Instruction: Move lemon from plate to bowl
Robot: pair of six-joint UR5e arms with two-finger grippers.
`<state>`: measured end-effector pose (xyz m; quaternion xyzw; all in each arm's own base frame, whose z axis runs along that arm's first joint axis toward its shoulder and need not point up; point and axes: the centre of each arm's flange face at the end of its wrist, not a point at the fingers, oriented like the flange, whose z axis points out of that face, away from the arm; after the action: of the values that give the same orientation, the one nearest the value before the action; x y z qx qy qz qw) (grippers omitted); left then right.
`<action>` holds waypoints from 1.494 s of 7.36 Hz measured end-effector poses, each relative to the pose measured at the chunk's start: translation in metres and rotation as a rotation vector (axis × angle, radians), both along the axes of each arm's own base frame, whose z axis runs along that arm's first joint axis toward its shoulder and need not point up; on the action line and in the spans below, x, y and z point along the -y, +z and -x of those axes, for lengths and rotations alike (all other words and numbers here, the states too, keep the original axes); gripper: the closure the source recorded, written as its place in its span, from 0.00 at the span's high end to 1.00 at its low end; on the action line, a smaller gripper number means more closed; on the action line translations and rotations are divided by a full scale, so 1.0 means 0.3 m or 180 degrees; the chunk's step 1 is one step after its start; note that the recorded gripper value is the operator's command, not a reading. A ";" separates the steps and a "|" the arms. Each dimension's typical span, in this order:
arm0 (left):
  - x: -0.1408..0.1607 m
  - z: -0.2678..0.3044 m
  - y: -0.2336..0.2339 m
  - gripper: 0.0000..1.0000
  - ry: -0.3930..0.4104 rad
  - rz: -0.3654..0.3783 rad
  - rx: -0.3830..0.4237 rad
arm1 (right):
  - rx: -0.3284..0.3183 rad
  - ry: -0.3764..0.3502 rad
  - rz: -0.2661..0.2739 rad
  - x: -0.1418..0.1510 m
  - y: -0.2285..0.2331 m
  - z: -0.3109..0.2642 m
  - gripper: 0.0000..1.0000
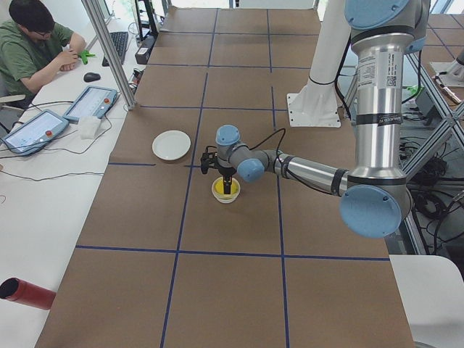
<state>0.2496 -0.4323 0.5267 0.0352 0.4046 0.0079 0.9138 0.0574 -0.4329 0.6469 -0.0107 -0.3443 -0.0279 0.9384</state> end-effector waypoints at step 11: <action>0.040 1.022 0.390 1.00 0.0426 -0.0203 0.0069 | 0.0002 0.0000 0.0003 -0.001 0.001 0.000 1.00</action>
<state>-0.0571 -0.4442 0.6437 0.0370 0.3957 0.0822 0.9140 0.0574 -0.4326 0.6474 -0.0112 -0.3446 -0.0277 0.9383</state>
